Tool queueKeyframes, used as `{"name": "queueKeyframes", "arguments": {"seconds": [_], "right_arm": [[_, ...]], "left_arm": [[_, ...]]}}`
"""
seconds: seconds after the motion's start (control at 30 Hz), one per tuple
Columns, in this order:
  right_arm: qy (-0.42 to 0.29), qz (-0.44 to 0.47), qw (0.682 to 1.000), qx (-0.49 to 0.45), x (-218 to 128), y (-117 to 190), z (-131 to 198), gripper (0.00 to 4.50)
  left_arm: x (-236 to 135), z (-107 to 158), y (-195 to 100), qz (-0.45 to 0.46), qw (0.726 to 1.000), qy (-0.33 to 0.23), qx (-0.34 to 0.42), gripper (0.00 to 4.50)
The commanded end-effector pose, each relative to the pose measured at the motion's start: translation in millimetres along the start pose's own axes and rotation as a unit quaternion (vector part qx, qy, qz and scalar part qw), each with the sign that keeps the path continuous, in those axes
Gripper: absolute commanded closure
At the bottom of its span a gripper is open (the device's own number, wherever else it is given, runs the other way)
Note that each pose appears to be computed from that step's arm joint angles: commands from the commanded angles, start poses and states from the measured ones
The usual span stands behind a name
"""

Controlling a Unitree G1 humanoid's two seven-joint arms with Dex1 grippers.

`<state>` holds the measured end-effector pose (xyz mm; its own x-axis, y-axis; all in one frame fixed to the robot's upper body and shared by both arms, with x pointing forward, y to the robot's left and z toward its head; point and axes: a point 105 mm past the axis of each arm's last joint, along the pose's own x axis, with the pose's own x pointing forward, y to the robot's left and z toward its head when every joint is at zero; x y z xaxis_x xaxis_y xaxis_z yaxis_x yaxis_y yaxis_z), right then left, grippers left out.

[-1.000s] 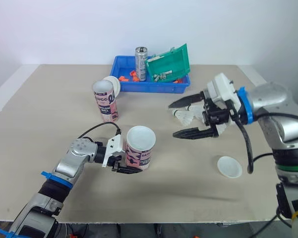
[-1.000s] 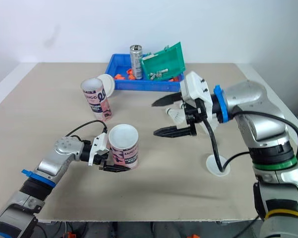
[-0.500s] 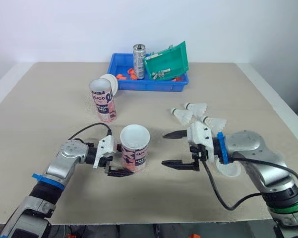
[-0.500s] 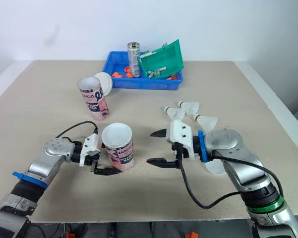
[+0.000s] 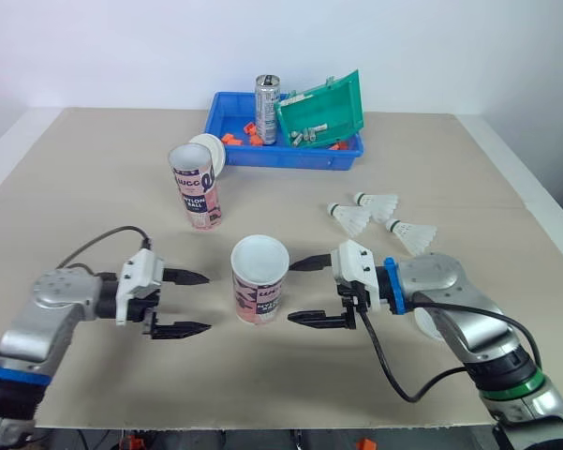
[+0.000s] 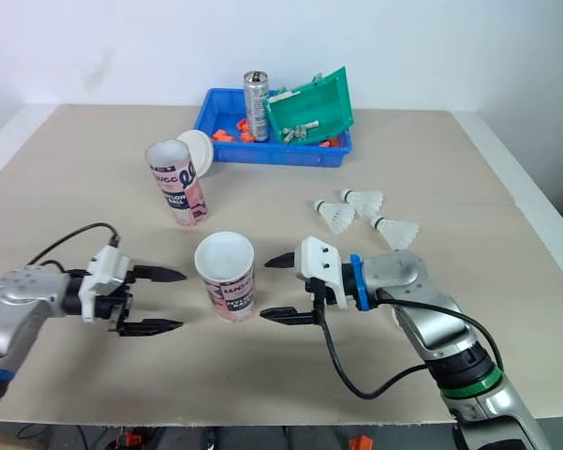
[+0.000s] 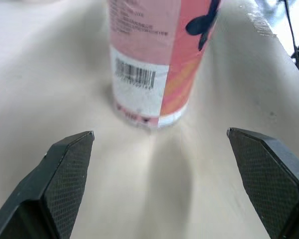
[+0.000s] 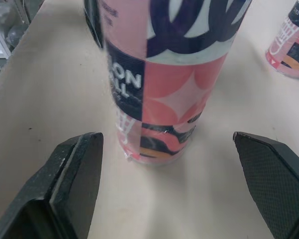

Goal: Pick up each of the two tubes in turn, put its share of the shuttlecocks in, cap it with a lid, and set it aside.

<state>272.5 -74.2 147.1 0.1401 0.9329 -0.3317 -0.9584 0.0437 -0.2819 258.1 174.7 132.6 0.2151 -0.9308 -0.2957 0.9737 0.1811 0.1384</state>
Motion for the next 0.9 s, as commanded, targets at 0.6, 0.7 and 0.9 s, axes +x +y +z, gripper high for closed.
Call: {"name": "queueKeyframes", "arguments": {"seconds": [0.6, 0.7, 0.9], "right_arm": [[-0.098, 0.103, 0.989, 0.028, 45, -8, 23, 0.00], [-0.102, 0.108, 0.989, 0.022, 45, -10, 25, 0.00], [-0.107, 0.121, 0.987, 0.019, 48, -11, 28, 0.53]], "left_arm": [[-23, 69, -28, 0.078, 0.994, -0.082, 0.010, 0.03], [-23, 68, -32, 0.083, 0.994, -0.073, 0.008, 0.03], [-22, 70, -34, 0.090, 0.993, -0.076, 0.008, 0.00]]}}
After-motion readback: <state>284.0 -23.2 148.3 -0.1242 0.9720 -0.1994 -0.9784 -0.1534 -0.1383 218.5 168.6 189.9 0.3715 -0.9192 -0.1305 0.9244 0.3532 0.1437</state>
